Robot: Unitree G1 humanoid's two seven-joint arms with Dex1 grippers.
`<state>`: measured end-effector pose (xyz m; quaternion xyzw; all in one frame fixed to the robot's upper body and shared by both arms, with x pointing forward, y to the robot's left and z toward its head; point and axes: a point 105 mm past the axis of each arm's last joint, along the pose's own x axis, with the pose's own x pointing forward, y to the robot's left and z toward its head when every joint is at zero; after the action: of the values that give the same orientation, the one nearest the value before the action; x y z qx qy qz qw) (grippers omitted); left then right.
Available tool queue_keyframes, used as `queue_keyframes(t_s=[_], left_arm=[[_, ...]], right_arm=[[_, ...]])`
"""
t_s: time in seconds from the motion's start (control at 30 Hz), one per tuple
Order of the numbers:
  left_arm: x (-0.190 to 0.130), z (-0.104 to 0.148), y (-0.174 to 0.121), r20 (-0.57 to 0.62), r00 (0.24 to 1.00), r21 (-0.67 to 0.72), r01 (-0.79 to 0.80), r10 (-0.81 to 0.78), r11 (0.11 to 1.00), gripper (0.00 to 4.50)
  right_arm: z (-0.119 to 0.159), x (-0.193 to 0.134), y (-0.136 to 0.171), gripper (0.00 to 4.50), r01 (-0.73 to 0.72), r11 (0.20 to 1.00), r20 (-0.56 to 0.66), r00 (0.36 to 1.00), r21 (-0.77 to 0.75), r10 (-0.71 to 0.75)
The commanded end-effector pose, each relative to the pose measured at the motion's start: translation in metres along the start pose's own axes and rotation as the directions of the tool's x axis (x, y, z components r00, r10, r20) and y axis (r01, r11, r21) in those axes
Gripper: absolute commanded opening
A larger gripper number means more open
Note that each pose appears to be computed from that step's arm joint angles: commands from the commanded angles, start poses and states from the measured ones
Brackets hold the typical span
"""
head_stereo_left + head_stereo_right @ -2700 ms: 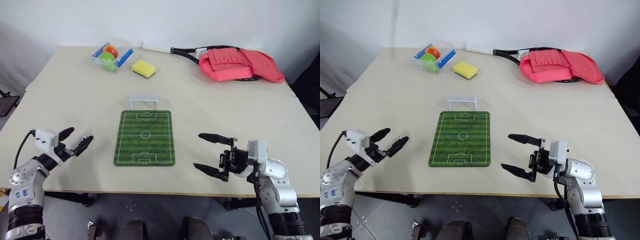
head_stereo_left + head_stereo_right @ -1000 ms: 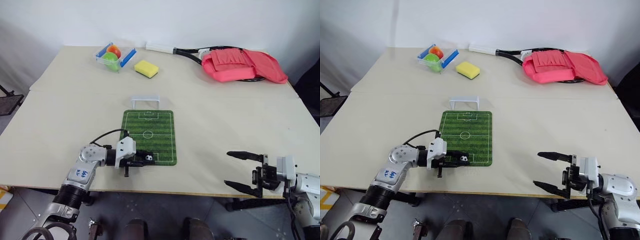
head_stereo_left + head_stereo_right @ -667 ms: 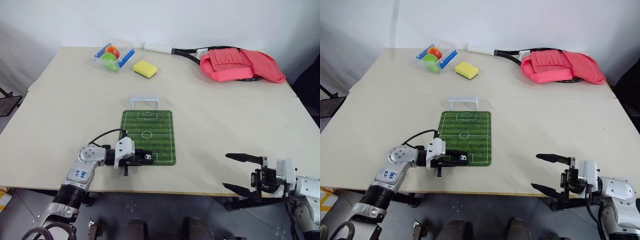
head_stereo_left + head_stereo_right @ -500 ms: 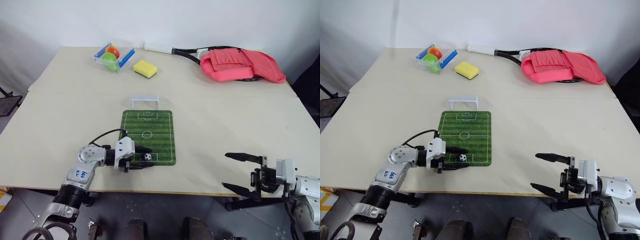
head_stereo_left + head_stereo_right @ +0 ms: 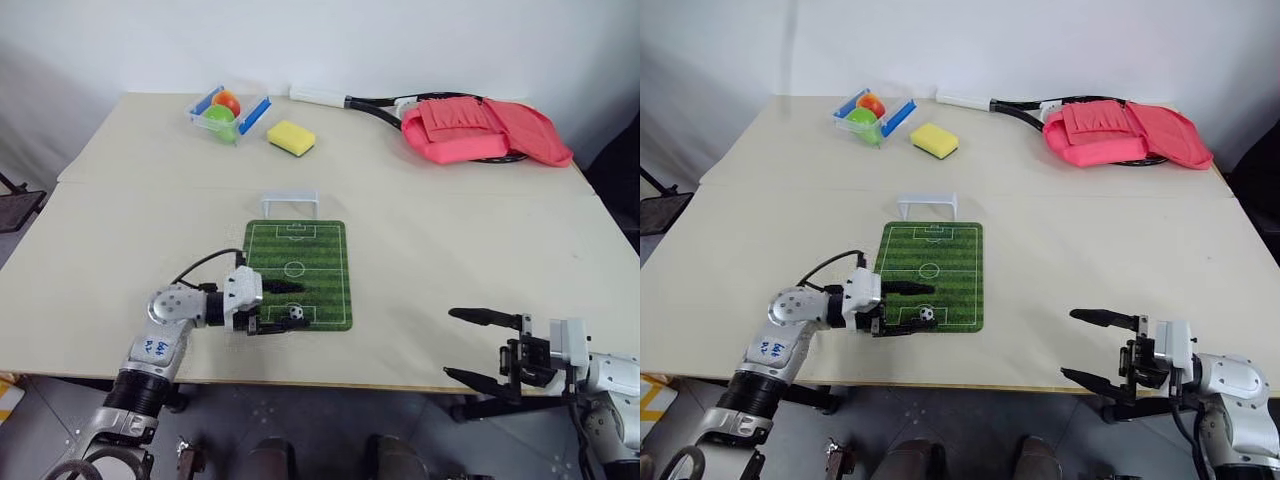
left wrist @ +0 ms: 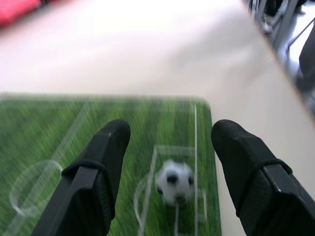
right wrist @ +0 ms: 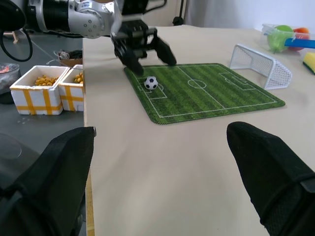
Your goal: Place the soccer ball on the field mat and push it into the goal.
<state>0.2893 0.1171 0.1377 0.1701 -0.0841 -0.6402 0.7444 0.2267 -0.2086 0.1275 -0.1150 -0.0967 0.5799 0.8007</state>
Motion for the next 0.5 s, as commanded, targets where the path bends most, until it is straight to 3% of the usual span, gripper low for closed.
queue_keyframes(t_s=[0.03, 0.13, 0.23, 0.4, 0.5], left_arm=[[-0.022, 0.03, -0.001, 0.05, 0.998, 0.043, -0.032, 0.03, 0.999, 3.1], [-0.047, 0.038, -0.005, 0.017, 0.996, 0.031, -0.085, 0.085, 0.996, 3.1], [-0.075, 0.034, -0.015, -0.022, 0.991, 0.015, -0.13, 0.13, 0.991, 2.58], [-0.085, 0.016, -0.053, -0.08, 0.994, -0.133, -0.09, 0.079, 0.987, 1.08], [-0.075, 0.006, -0.066, -0.069, 0.995, -0.166, -0.085, 0.074, 0.982, 0.18]], right_arm=[[0.003, 0.001, -0.002, 4.5, -0.01, 1.0, 0.017, 1.0, -0.005, 0.01], [0.005, 0.001, -0.008, 4.5, 0.009, 1.0, 0.028, 1.0, -0.026, -0.008], [0.01, 0.0, -0.013, 4.5, 0.034, 0.997, 0.043, 0.999, -0.065, -0.032], [0.016, -0.003, -0.02, 4.5, 0.066, 0.996, 0.066, 0.996, -0.06, -0.062], [0.017, -0.001, -0.017, 4.5, 0.024, 0.997, 0.059, 0.998, -0.072, -0.02]])
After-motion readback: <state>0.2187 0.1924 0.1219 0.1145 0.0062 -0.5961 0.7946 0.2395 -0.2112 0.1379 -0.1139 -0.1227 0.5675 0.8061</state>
